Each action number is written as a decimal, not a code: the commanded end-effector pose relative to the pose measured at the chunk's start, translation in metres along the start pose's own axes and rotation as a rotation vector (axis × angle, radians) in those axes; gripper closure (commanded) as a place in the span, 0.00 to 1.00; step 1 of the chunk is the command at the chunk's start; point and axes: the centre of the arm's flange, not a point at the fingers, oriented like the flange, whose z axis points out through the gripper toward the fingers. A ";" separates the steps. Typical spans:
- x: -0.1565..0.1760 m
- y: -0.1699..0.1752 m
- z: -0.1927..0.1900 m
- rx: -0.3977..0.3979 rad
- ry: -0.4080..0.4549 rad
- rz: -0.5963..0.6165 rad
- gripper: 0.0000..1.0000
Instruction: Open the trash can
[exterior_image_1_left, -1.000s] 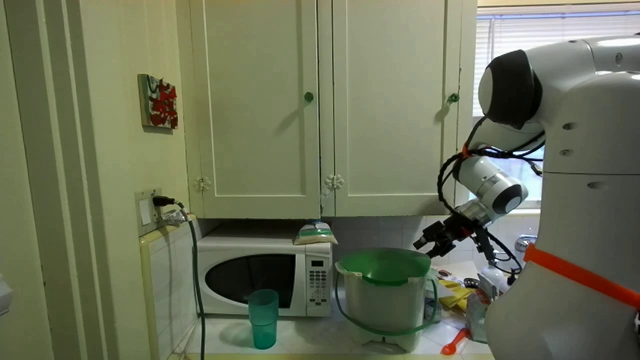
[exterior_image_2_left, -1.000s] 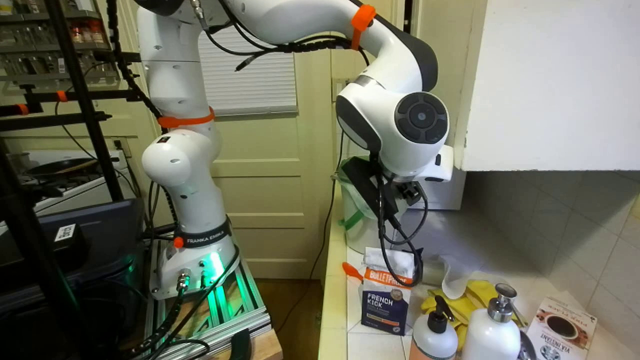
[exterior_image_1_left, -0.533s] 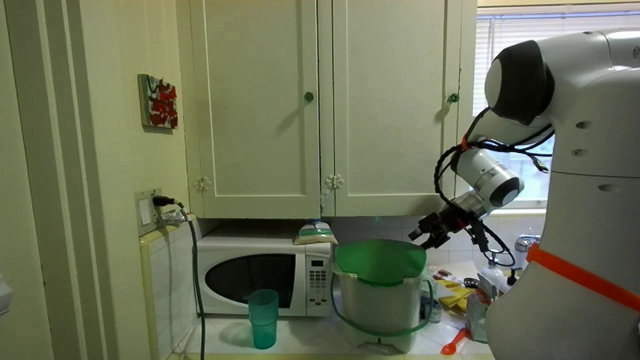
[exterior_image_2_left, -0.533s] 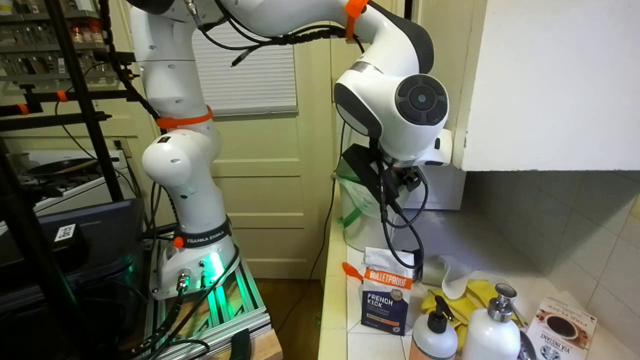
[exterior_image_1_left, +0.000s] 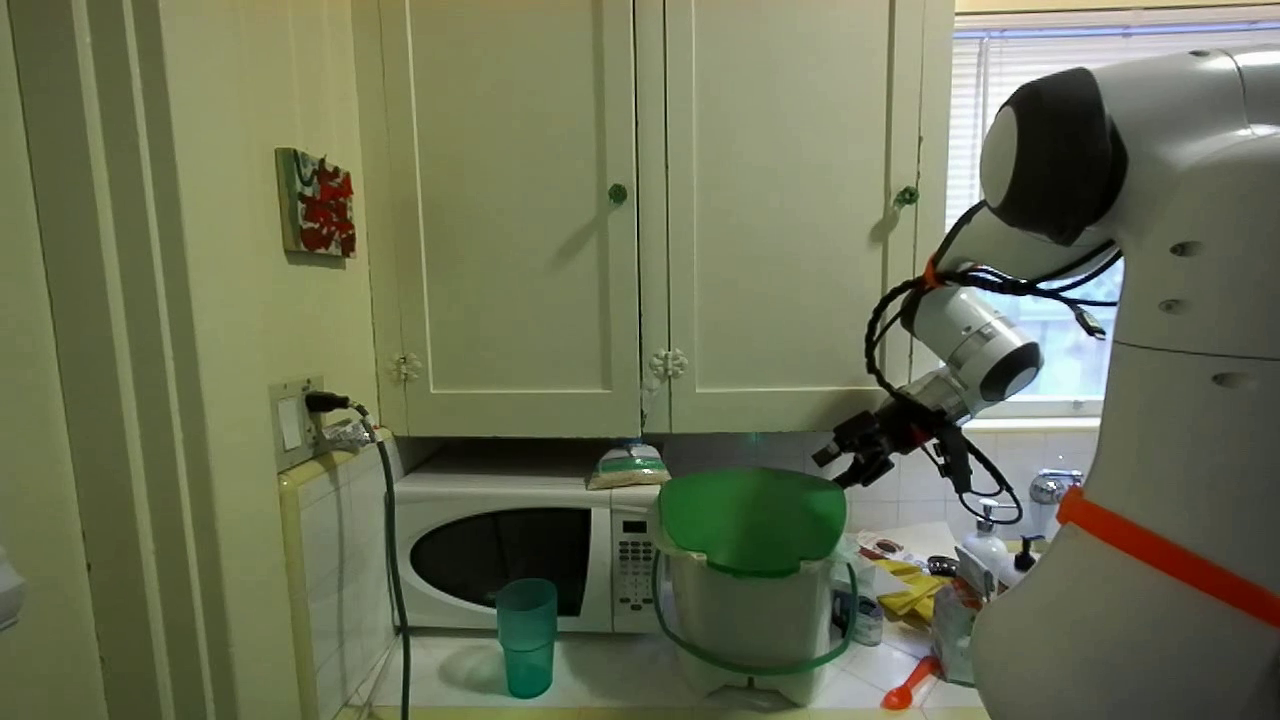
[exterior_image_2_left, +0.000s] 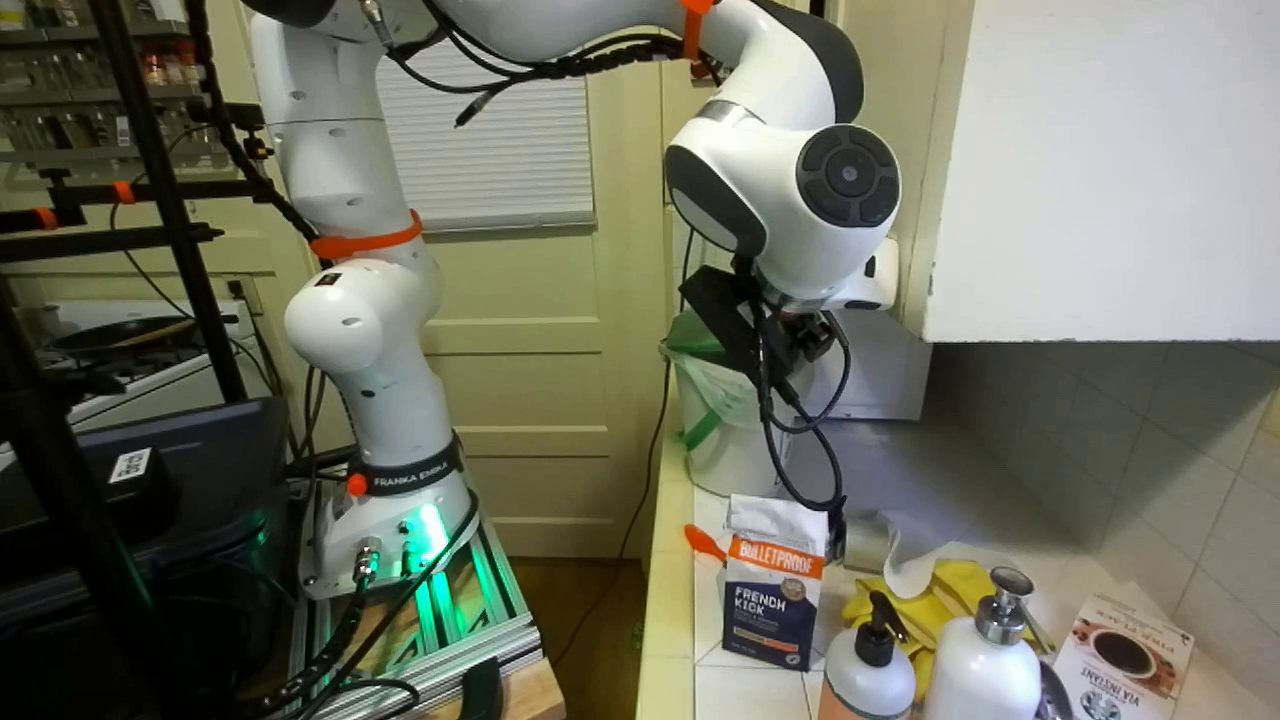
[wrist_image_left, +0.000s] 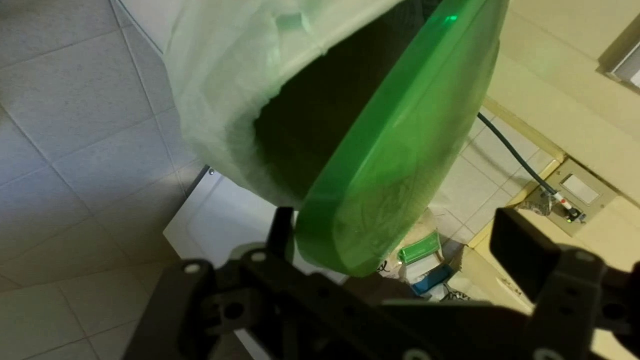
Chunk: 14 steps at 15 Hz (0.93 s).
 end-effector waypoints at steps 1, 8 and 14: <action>0.002 -0.017 -0.005 0.036 -0.045 -0.002 0.00; 0.012 -0.030 -0.017 0.090 -0.067 -0.013 0.00; 0.029 -0.042 -0.023 0.193 -0.098 -0.019 0.00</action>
